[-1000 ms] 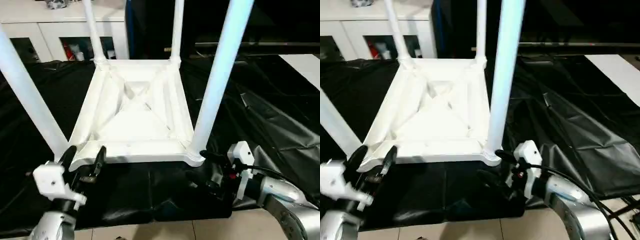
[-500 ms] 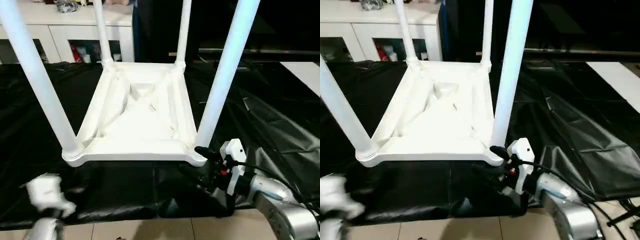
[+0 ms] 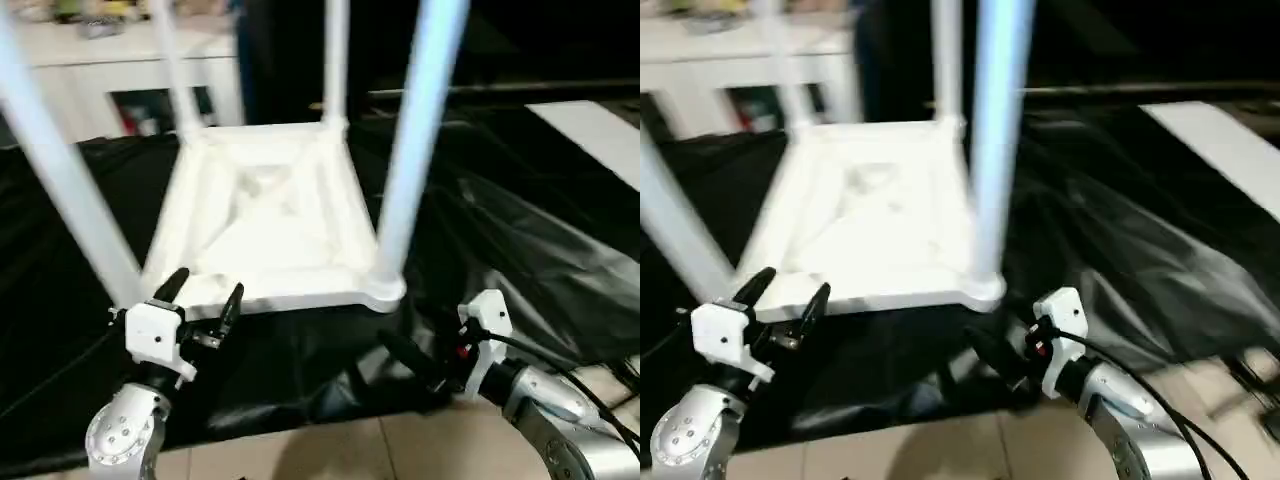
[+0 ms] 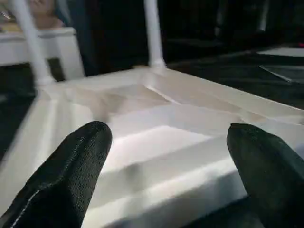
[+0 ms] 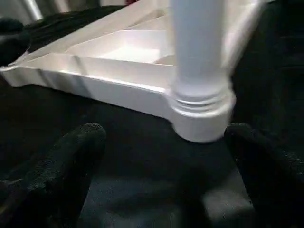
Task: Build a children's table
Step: Rotate leg to tighten
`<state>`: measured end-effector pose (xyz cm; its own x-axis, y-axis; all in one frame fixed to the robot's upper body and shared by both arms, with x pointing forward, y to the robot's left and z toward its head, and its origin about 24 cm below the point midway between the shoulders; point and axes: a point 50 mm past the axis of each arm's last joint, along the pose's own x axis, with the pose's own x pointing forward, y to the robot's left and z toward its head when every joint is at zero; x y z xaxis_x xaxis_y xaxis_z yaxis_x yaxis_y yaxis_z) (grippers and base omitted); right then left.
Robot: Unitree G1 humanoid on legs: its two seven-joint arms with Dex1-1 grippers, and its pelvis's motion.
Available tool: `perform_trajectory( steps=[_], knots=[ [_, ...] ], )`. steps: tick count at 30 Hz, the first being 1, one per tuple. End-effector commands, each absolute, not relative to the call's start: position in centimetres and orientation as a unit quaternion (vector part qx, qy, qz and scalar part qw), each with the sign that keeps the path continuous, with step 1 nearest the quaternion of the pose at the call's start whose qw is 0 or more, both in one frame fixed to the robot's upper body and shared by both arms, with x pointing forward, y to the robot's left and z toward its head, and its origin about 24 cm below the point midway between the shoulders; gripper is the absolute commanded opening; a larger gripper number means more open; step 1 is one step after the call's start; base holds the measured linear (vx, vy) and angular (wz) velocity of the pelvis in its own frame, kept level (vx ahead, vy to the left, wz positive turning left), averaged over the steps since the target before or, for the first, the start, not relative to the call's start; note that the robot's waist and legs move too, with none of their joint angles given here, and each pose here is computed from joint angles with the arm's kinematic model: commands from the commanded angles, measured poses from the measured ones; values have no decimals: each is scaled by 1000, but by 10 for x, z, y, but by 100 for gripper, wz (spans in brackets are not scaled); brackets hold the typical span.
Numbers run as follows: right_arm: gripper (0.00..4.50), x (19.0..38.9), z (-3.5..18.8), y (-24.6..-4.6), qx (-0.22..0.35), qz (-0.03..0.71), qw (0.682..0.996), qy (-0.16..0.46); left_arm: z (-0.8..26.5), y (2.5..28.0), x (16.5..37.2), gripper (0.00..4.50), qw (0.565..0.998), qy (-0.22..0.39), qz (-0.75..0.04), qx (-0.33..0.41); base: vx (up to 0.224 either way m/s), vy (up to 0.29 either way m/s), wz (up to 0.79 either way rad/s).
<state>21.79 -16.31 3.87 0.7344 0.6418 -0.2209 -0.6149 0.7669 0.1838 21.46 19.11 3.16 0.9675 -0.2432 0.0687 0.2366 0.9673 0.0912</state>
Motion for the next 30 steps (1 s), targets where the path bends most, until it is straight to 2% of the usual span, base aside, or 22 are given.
perform_trajectory(
  steps=[1,6,9,14,18,24,30],
  knots=[
    [450,222,43,-163,38,332,934,126,38,189,214,445,992,-42,-112,37,-76,-34,-6],
    [450,228,43,-160,34,324,937,124,47,184,214,445,994,-52,-95,12,-56,-20,-5],
    [450,235,42,-157,9,327,936,126,47,185,216,445,998,-35,-60,-2,160,87,-36],
    [450,245,43,-154,23,328,937,119,56,183,219,445,998,-38,-49,-6,87,-63,53],
    [450,244,40,-148,12,359,924,128,56,185,216,445,999,-35,-40,-8,122,54,66],
    [450,239,36,-144,10,387,912,139,59,187,211,445,999,-39,-28,4,199,-24,1],
    [450,230,35,-149,16,394,908,141,53,196,202,445,1000,-18,-6,10,143,-8,21]
  ],
)
